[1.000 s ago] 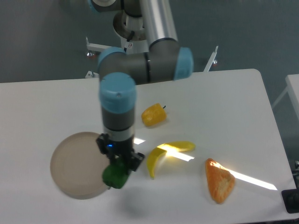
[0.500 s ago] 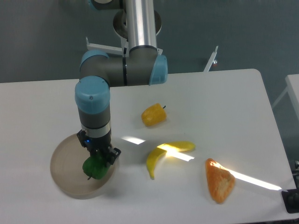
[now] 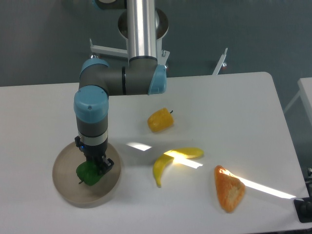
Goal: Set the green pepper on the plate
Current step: 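Lower the green pepper onto the plate center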
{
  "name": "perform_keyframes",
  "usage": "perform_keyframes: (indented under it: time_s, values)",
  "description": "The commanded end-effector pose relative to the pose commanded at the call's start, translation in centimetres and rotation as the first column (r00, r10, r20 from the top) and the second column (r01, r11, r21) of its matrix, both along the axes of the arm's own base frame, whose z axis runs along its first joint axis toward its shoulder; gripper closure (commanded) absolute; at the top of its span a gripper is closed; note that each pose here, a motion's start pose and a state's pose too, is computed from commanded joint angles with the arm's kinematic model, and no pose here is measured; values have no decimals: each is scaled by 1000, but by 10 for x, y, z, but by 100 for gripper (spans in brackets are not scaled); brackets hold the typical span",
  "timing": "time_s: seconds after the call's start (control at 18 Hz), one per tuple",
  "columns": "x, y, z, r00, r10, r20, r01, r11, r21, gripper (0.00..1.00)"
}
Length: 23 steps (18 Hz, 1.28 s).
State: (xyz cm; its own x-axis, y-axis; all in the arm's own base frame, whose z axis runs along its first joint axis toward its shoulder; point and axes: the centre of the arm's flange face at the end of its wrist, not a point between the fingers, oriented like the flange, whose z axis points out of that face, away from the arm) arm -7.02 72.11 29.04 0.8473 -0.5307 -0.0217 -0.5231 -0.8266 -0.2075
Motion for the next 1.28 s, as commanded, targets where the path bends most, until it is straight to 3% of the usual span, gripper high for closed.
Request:
perform_keyframes:
  time_s: [0.67, 0.94, 1.06, 1.28]
  values:
    - [7, 2, -19, 999, 13, 35, -12, 1000, -16, 70]
    - [6, 2, -19, 999, 16, 35, -15, 1000, -16, 66]
    - [7, 2, -19, 999, 13, 35, -12, 1000, -16, 59]
    - [5, 3, -14, 999, 13, 32, -12, 1000, -7, 22]
